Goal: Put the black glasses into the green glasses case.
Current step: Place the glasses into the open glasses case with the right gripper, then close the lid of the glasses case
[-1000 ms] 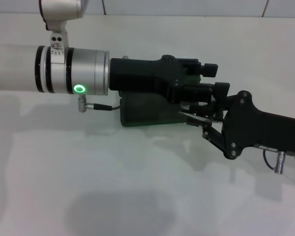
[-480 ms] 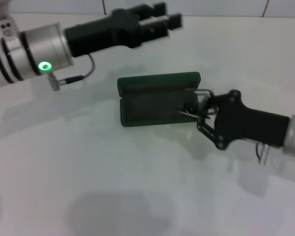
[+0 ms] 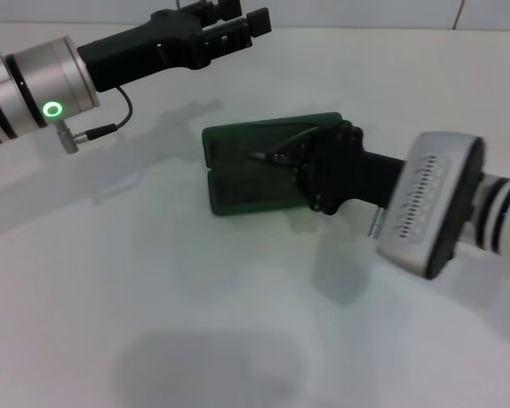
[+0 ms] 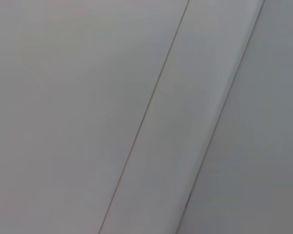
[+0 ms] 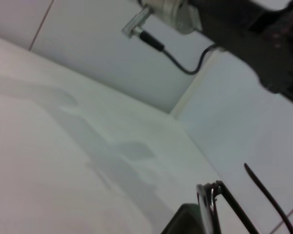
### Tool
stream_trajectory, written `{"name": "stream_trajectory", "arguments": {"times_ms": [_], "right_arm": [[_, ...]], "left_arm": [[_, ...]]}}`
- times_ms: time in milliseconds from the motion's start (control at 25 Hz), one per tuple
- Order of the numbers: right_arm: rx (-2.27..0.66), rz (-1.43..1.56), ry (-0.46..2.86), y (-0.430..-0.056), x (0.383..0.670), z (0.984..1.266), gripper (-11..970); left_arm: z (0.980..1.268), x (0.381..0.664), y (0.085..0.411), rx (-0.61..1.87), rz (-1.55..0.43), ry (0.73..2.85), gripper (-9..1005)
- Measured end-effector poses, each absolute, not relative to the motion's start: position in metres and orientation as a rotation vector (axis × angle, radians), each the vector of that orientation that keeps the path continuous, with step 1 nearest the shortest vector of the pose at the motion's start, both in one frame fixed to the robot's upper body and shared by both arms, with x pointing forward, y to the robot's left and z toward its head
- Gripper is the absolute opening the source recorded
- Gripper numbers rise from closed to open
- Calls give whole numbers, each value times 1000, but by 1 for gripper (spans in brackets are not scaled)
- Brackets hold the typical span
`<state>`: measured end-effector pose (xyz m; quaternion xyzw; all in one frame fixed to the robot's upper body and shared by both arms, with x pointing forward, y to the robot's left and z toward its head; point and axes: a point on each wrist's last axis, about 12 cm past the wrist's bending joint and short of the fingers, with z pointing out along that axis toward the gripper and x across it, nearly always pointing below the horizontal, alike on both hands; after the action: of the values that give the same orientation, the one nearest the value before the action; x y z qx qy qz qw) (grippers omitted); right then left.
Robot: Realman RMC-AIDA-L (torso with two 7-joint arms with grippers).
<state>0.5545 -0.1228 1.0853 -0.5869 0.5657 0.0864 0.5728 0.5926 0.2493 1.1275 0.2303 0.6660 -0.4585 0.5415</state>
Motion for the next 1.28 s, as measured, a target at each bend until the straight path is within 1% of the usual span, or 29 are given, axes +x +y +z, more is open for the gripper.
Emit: {"name": "stream_trajectory", "arguments": {"times_ms": [280, 600, 720, 840, 880, 1120, 1200, 1240, 1280], "right_arm": [[-1423, 149, 1367, -104, 549, 1076, 143], [-1375, 207, 1433, -104, 547, 1073, 164], [-1370, 259, 1434, -103, 543, 1073, 172], [-1358, 405, 1422, -105, 539, 1077, 177], [-1358, 405, 1422, -105, 539, 1077, 179], [-1298, 627, 1424, -128, 544, 1081, 184], [-1245, 686, 1426, -144, 548, 1083, 185], [-1224, 711, 1421, -152, 549, 1085, 185], [-1203, 740, 1420, -163, 550, 1086, 186]], "left_arm": [[1129, 595, 247, 563, -1080, 1583, 727], [1128, 597, 247, 560, -1063, 1597, 727], [1128, 597, 248, 560, -1060, 1599, 727], [1127, 597, 249, 559, -1054, 1604, 727], [1127, 598, 249, 560, -1050, 1610, 727], [1120, 602, 248, 572, -1002, 1682, 727], [1115, 607, 248, 568, -957, 1743, 727], [1109, 613, 245, 576, -901, 1832, 727], [1109, 613, 245, 576, -901, 1832, 727]]}}
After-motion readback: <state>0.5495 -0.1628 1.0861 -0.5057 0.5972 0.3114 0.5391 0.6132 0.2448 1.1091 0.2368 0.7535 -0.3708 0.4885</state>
